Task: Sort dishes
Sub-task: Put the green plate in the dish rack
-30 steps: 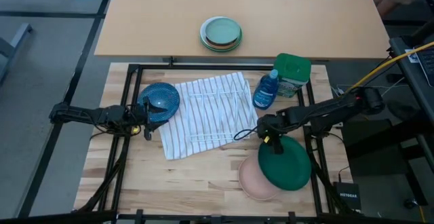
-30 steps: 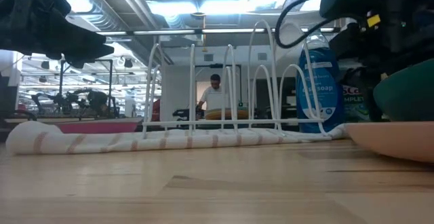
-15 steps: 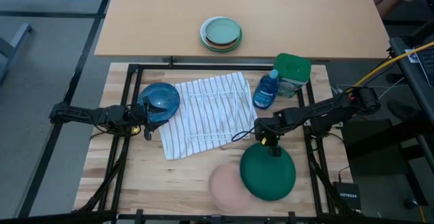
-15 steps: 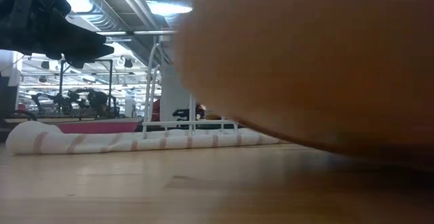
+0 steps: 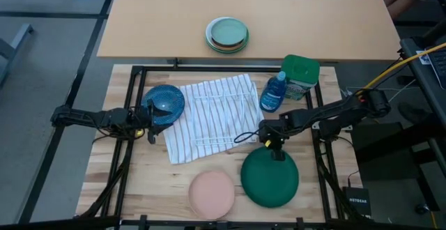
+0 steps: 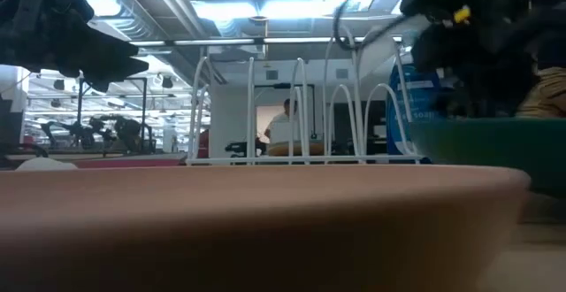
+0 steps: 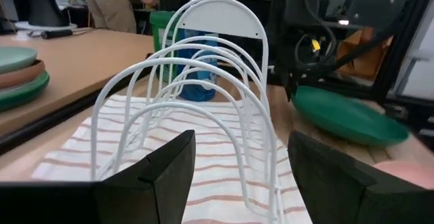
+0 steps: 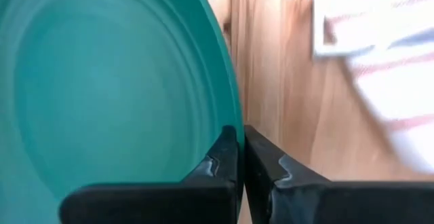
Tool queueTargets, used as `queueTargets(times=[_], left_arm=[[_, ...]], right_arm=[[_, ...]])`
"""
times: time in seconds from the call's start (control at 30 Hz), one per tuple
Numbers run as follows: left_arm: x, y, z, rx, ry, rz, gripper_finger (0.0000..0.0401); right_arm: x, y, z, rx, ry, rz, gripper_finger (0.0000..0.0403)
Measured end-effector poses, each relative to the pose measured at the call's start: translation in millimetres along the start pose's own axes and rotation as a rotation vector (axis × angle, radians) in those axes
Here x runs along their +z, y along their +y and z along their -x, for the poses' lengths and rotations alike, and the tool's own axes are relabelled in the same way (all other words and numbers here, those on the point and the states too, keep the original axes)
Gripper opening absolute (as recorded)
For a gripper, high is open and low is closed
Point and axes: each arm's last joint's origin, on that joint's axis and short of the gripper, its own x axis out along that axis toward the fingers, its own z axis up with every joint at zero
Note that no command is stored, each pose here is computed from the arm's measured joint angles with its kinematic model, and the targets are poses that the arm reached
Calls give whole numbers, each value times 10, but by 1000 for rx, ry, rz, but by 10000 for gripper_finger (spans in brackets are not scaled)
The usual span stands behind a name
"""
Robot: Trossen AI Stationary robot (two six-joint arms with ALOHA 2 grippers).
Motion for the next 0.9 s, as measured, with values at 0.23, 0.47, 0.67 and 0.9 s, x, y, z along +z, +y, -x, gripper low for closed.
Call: queueTargets(times=[0.23, 0.47, 0.67, 0.9], left_arm=[[200, -17, 20, -41, -200, 241, 225], [388, -15, 77, -101, -385, 423, 225], [429, -13, 94, -115, -426, 453, 225], [413, -14, 87, -144, -400, 599, 225]], right_arm=[[351, 137, 365, 7, -93, 69, 7], [624, 262, 712, 28, -213, 104, 7], [815, 347, 983, 44, -334, 129, 7], [984, 408, 1252, 26, -474, 119, 7]])
